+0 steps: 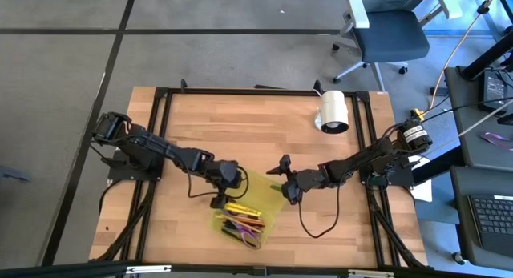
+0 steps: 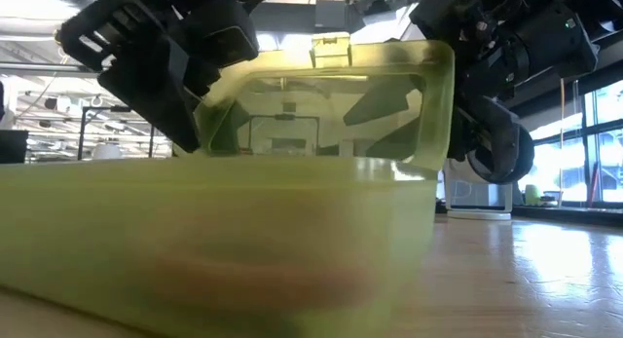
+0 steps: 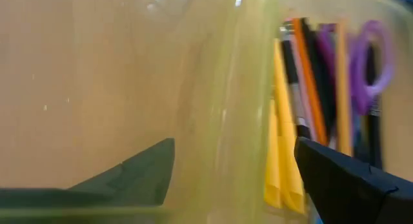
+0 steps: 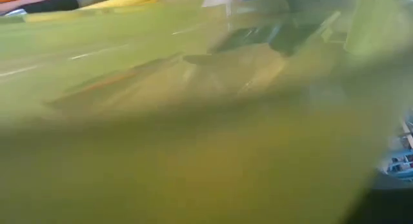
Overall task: Pick & place school supplies into a supply box
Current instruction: Close the yellow supply box
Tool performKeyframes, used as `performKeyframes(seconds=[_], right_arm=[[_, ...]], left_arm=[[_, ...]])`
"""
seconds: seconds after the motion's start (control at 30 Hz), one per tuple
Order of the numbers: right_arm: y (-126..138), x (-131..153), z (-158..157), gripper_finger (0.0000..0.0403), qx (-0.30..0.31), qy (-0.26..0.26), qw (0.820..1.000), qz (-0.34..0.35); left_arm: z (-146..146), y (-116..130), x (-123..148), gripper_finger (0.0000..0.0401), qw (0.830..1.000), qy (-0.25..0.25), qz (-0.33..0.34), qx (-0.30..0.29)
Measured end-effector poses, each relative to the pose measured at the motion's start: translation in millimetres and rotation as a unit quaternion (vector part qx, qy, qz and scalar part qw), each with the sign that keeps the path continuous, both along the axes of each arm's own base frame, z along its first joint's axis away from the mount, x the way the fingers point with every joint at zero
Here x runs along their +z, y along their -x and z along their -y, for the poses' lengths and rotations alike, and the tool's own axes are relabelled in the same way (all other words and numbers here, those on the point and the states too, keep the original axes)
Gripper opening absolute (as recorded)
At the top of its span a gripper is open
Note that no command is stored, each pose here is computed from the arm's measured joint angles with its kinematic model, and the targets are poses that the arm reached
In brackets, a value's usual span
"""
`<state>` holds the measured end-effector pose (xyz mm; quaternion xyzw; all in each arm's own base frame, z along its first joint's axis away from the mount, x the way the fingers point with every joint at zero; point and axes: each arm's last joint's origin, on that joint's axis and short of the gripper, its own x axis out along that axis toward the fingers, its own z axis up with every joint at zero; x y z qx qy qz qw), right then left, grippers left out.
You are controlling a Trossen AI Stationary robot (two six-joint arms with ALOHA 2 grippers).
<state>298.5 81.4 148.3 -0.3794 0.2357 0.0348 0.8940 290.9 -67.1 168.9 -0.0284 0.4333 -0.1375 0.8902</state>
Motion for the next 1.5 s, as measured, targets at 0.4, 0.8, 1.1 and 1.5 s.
performKeyframes(seconds=[0.4,0.8,1.1,1.5], right_arm=[[-0.1,0.2,0.1,0.0288,-0.001,0.000,1.000,0.001],[-0.3,0.0,1.5,0.0288,-0.012,0.005,1.000,0.001],[1.3,4.1,5.9,0.0288,-0.128,-0.097,0.986,0.039],[43.5,39.2,13.4,0.0288,-0.289,-0.445,0.847,-0.015]], left_arm=[[-8.3,3.2,-2.1,0.0312,0.991,0.015,0.001,-0.136],[-49.3,8.8,-6.5,0.0310,0.989,0.034,-0.039,-0.140],[-63.7,10.2,-8.2,0.0310,0.993,0.026,-0.057,-0.097],[-72.5,9.0,-7.8,0.0310,0.996,0.049,-0.070,-0.031]])
